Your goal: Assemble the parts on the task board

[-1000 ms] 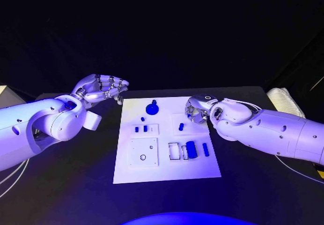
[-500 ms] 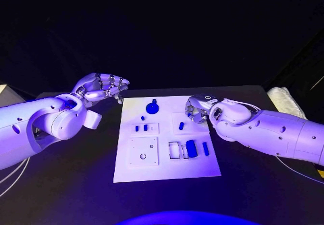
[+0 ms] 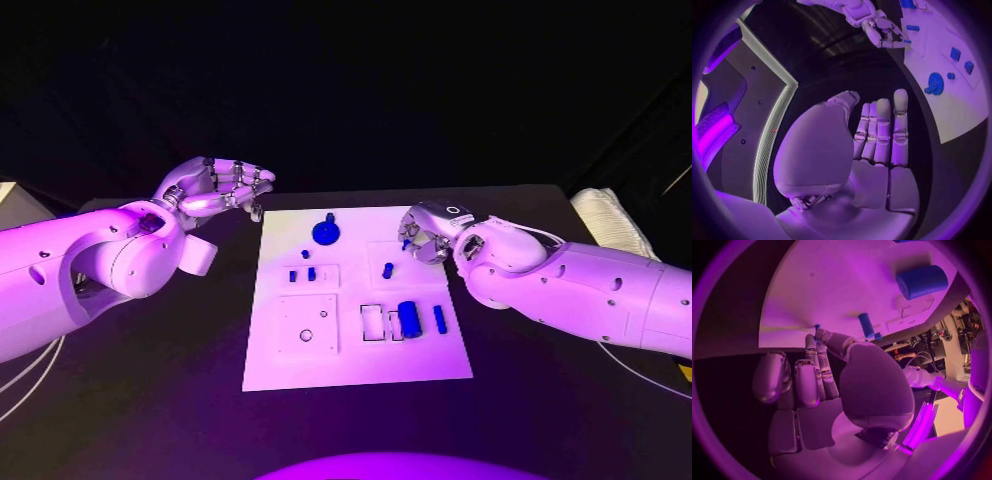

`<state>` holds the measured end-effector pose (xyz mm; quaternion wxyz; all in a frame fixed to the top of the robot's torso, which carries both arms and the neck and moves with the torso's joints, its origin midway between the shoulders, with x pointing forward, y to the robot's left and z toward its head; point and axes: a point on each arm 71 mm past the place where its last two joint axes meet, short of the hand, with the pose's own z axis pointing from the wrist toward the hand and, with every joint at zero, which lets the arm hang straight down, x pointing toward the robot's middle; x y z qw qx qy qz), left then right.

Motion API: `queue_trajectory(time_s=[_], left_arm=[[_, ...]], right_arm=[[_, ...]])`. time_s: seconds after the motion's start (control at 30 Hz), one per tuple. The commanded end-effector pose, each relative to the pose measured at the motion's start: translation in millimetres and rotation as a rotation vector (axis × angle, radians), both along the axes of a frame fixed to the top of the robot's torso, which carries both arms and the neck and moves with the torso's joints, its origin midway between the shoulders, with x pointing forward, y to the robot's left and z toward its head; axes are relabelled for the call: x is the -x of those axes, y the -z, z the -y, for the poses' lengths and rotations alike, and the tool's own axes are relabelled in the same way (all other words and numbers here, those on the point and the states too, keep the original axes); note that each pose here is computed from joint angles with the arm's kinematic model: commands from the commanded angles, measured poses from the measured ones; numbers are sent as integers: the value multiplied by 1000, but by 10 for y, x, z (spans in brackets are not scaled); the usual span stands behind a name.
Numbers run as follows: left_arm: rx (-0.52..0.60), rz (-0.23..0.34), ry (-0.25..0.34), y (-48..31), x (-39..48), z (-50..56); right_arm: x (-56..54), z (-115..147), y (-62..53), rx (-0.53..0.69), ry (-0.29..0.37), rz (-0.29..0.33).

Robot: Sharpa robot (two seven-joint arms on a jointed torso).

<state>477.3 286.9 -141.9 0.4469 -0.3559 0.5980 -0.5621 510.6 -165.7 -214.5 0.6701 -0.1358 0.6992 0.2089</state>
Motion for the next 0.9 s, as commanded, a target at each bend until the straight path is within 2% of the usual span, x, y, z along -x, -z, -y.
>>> queue_trajectory(time_s=[0.03, 0.2, 0.47, 0.73, 0.9], left_arm=[[15, 0, 3, -7, -6, 11], [16, -2, 1, -3, -16, 7], [16, -5, 3, 3, -28, 23], [17, -8, 6, 11, -44, 67], [18, -10, 11, 17, -55, 118]], right_arm=[[21, 11, -101, -67, -3, 35], [97, 19, -201, -109, -16, 33], [336, -186, -288, -155, -97, 15], [612, -618, -228, -145, -217, -13], [749, -869, -121, -129, -272, -45]])
